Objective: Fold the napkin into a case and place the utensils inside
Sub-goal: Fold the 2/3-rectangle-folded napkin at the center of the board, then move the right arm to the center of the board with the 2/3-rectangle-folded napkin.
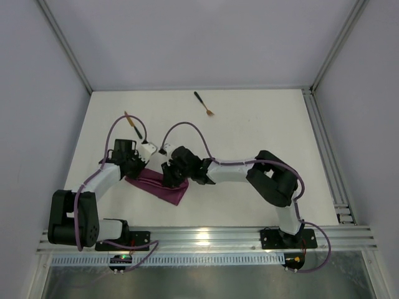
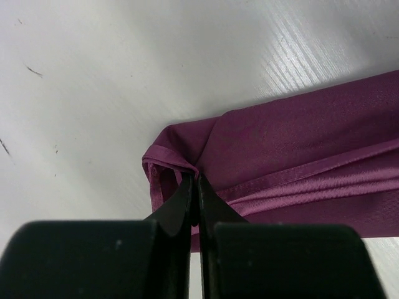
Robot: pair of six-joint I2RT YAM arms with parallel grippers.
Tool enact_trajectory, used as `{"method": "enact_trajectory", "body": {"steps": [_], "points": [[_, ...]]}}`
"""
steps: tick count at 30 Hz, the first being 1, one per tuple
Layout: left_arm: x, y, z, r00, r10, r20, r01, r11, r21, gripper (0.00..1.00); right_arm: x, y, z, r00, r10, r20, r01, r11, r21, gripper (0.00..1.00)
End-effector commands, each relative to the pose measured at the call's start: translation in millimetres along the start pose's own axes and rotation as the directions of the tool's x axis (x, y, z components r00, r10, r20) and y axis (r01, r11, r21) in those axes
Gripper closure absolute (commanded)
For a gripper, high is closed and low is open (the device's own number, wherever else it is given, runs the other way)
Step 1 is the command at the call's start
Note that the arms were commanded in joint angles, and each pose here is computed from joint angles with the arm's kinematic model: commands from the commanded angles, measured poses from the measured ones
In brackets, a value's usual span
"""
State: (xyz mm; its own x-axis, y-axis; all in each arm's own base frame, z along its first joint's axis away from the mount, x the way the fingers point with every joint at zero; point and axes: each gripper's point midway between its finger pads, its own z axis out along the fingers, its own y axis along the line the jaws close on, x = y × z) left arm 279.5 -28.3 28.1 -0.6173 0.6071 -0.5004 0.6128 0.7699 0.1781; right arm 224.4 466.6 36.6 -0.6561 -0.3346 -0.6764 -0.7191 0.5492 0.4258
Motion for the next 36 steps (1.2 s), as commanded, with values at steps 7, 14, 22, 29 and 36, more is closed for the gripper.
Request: {"method": "enact_trajectory", "body": {"steps": [7,14,22,29,36], "points": [[-4,10,0,0.988,0.134,0.081,-0.128,0.989,-0.076,1.00,-112,11,-70,0.975,0.118,0.190,-0.086,0.982,-0.168,0.57],[0,7,1,0.981,0.169,0.090,-0.163,0.984,-0.077,1.00,-115,-27,-5,0.947,0.306,0.094,-0.291,0.946,-0.144,0.53],[0,7,2,0.981,0.173,0.093,-0.166,0.983,-0.076,1.00,-81,-28,53,0.920,0.383,-0.076,-0.391,0.905,-0.166,0.48],[-2,9,2,0.980,0.172,0.098,-0.164,0.982,-0.090,1.00,-28,-24,69,0.867,0.448,-0.219,-0.475,0.875,-0.091,0.49],[-4,11,4,0.981,0.166,0.102,-0.156,0.983,-0.097,1.00,-7,-14,80,0.845,0.466,-0.261,-0.502,0.860,-0.091,0.58]]}}
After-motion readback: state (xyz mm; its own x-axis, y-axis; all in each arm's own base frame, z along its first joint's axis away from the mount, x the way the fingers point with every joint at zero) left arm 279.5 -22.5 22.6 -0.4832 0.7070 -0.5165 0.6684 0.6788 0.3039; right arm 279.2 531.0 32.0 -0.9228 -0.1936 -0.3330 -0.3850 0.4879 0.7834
